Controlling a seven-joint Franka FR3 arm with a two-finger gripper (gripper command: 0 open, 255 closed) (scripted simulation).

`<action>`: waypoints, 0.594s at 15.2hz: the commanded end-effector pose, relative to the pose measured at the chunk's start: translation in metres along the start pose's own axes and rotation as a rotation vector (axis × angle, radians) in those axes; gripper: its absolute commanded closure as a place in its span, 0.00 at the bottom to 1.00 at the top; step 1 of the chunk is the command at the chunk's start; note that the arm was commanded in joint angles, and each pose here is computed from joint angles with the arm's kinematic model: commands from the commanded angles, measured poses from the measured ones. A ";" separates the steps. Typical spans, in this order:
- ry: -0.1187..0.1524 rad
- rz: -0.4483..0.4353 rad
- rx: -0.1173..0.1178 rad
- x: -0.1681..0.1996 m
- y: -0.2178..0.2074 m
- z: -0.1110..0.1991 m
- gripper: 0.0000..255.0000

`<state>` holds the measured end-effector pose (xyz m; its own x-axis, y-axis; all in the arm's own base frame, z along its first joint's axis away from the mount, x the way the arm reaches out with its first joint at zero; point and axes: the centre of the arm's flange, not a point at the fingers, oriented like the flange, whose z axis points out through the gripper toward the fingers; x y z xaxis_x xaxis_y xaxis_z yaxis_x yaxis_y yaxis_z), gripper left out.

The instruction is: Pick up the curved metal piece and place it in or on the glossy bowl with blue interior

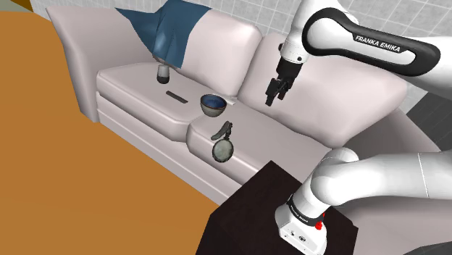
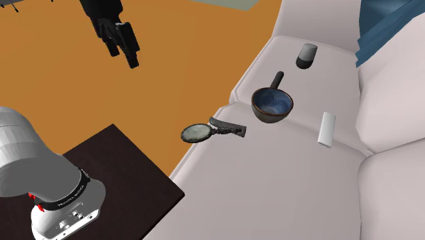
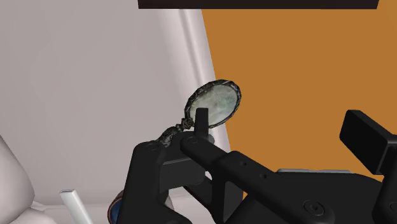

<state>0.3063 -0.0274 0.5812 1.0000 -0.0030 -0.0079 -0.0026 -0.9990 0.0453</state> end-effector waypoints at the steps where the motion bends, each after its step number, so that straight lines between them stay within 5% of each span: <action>1: 0.000 0.000 0.000 0.000 0.000 0.000 0.00; 9: 0.062 0.248 0.074 0.052 0.026 0.084 0.00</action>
<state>0.3499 -0.0527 0.5069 0.9756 -0.2148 0.0445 -0.2139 -0.9766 -0.0233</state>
